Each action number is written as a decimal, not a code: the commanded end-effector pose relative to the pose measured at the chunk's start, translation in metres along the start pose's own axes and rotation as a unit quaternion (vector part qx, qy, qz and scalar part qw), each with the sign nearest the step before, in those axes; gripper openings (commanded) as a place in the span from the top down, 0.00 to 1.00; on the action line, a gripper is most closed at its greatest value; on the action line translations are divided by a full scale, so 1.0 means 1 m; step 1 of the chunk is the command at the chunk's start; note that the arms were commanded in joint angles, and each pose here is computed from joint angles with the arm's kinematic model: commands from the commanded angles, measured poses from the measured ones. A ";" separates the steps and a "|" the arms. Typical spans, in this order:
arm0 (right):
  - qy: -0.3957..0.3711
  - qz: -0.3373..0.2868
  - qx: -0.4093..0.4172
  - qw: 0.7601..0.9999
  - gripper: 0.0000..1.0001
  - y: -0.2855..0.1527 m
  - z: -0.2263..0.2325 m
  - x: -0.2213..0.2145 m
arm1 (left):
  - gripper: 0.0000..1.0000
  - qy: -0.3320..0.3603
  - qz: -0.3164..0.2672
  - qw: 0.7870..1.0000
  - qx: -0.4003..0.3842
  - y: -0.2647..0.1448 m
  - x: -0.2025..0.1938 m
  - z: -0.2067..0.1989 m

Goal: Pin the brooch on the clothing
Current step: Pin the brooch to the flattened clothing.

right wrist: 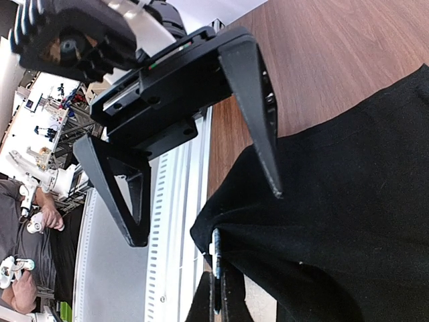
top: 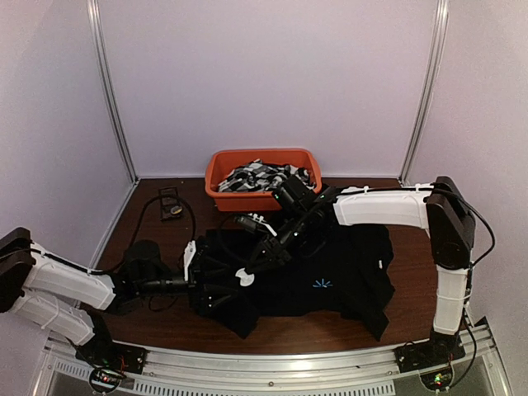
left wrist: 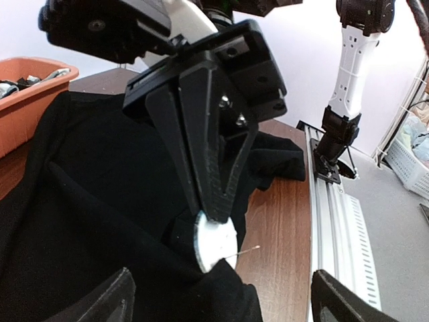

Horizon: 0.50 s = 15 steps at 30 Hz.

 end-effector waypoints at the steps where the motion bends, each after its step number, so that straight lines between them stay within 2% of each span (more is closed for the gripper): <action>1: -0.011 -0.002 0.016 1.000 1.00 -0.006 0.011 -0.002 | 0.08 0.032 -0.086 0.995 -0.031 -0.001 0.037 0.000; 6: -0.012 -0.001 0.017 1.000 1.00 -0.007 0.015 -0.002 | 0.11 0.013 -0.114 0.991 -0.062 -0.002 0.036 -0.001; 11: -0.012 -0.001 0.021 1.000 1.00 -0.007 0.015 0.000 | 0.21 -0.005 -0.114 0.986 -0.119 0.006 0.034 -0.007; 15: -0.014 -0.002 0.026 1.000 1.00 -0.007 0.017 -0.001 | 0.24 -0.020 -0.119 0.983 -0.136 0.007 0.033 -0.005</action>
Point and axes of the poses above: each gripper's point midway between its finger pads, its own y axis out along the fingers, its own z axis along the line the jaws close on, x = y × z, the point moved 1 cm from there along -y, back along the fingers, and after that the axes turned 4 degrees about y, right-handed, at the moved point
